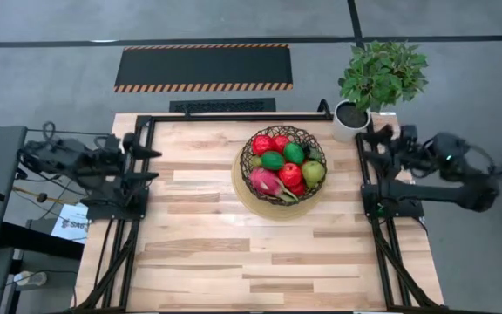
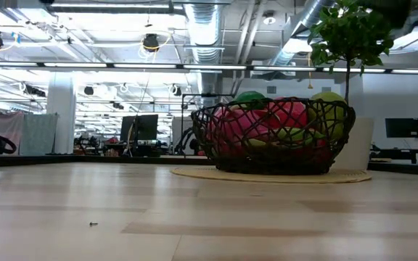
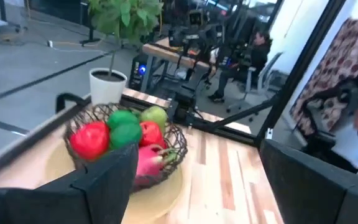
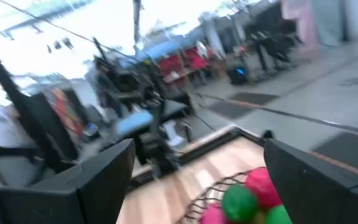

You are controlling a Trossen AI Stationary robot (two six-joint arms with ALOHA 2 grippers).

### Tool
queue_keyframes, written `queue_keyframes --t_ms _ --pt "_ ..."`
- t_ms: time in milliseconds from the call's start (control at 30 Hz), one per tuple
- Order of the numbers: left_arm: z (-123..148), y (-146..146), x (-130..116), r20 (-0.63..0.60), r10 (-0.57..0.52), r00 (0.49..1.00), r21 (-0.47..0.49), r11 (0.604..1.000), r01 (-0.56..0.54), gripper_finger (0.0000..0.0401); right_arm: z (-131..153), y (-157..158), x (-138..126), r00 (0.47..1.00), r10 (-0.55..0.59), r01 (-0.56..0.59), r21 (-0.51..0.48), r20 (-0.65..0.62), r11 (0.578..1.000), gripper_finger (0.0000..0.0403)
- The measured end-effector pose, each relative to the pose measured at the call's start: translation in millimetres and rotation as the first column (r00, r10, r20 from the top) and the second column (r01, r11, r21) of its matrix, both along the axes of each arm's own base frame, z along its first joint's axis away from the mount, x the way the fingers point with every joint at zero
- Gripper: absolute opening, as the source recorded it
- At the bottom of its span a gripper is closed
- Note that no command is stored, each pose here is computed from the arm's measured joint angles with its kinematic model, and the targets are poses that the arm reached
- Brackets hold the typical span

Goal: Build produce basket
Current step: Return to Home Position

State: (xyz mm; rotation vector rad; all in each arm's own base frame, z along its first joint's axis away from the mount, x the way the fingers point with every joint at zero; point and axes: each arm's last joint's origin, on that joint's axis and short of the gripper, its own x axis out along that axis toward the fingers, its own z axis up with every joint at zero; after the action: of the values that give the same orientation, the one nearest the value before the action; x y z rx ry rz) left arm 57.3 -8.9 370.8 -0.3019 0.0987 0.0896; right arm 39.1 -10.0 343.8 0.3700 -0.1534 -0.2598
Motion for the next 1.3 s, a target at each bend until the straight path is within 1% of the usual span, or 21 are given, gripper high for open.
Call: queue_keyframes --t_ms 133,200,233,267,367,433,467,533,567,633,667,700,733,800,867,967,1000,1033,1100,1200,1300 --pt "-44 0 -3 0.057 -0.018 0.998 -0.078 0.997 0.023 0.0324 -54 1 5 0.993 0.055 -0.059 0.040 0.103 0.997 0.0374" --pt "-64 2 -6 0.076 -0.013 0.997 -0.112 0.993 0.022 0.0324 -75 1 18 0.989 0.078 -0.086 0.059 0.127 0.995 0.0375" --pt "-72 2 -8 0.086 -0.012 0.996 -0.125 0.992 0.023 0.0324 -86 1 25 0.990 0.093 -0.100 0.066 0.108 0.993 0.0375" --pt "-81 3 -9 0.095 -0.009 0.995 -0.136 0.990 0.022 0.0324 -95 1 30 0.990 0.107 -0.113 0.061 0.093 0.992 0.0374" --pt "-105 5 -14 0.110 0.024 0.994 -0.170 0.985 -0.005 0.0324 -108 3 43 0.979 0.140 -0.147 0.036 0.149 0.988 0.0374" --pt "-115 4 -9 0.065 0.054 0.996 -0.162 0.986 -0.043 0.0324 -127 5 51 0.982 0.147 -0.149 0.017 0.116 0.989 0.0374" --pt "-121 4 -8 0.012 0.060 0.998 -0.141 0.988 -0.057 0.0324 -132 5 53 0.983 0.142 -0.142 -0.005 0.115 0.990 0.0374" --pt "-124 4 -7 -0.023 0.062 0.998 -0.146 0.987 -0.064 0.0324 -136 6 54 0.975 0.138 -0.135 -0.031 0.172 0.990 0.0374" --pt "-125 3 -5 -0.032 0.073 0.997 -0.150 0.986 -0.077 0.0324 -142 6 55 0.978 0.126 -0.122 -0.031 0.167 0.992 0.0374" --pt "-135 3 -5 -0.067 0.072 0.995 -0.141 0.987 -0.081 0.0324 -159 6 58 0.990 0.107 -0.107 -0.008 0.096 0.994 0.0374" --pt "-138 3 -4 -0.062 0.059 0.996 -0.146 0.987 -0.068 0.0324 -160 6 59 0.991 0.104 -0.105 0.013 0.081 0.994 0.0374" --pt "-141 2 -2 -0.051 0.068 0.996 -0.150 0.986 -0.075 0.0324 -165 5 59 0.995 0.090 -0.092 0.045 0.041 0.995 0.0374" --pt "-145 1 1 -0.055 0.081 0.995 -0.154 0.984 -0.088 0.0324 -167 5 59 0.997 0.072 -0.074 0.069 0.029 0.995 0.0374" --pt "-165 -1 7 -0.118 0.100 0.988 -0.154 0.981 -0.118 0.0324 -170 5 60 0.998 0.059 -0.059 0.099 -0.001 0.993 0.0374" --pt "-179 -4 14 -0.122 0.092 0.988 -0.169 0.979 -0.112 0.0324 -171 6 59 0.998 0.064 -0.064 0.102 -0.004 0.993 0.0374" --pt "-199 -8 22 -0.137 0.036 0.990 -0.200 0.978 -0.063 0.0324 -171 7 60 0.997 0.077 -0.075 0.092 -0.011 0.993 0.0374" --pt "-199 -9 23 -0.117 0.035 0.992 -0.207 0.976 -0.059 0.0324 -171 8 60 0.997 0.080 -0.078 0.086 -0.014 0.993 0.0374" --pt "-198 -9 23 -0.115 0.033 0.993 -0.189 0.980 -0.055 0.0324 -171 8 60 0.997 0.080 -0.078 0.085 -0.015 0.993 0.0374" --pt "-191 -10 24 -0.050 0.015 0.999 -0.148 0.989 -0.022 0.0324 -171 8 60 0.997 0.080 -0.078 0.085 -0.014 0.993 0.0374" --pt "-182 -13 26 0.028 -0.098 0.995 -0.099 0.990 0.101 0.0324 -172 8 60 0.997 0.080 -0.077 0.084 -0.024 0.993 0.0374" --pt "-184 -17 26 0.047 -0.207 0.977 -0.067 0.976 0.209 0.0324 -174 8 60 0.996 0.080 -0.077 0.082 -0.038 0.994 0.0374"
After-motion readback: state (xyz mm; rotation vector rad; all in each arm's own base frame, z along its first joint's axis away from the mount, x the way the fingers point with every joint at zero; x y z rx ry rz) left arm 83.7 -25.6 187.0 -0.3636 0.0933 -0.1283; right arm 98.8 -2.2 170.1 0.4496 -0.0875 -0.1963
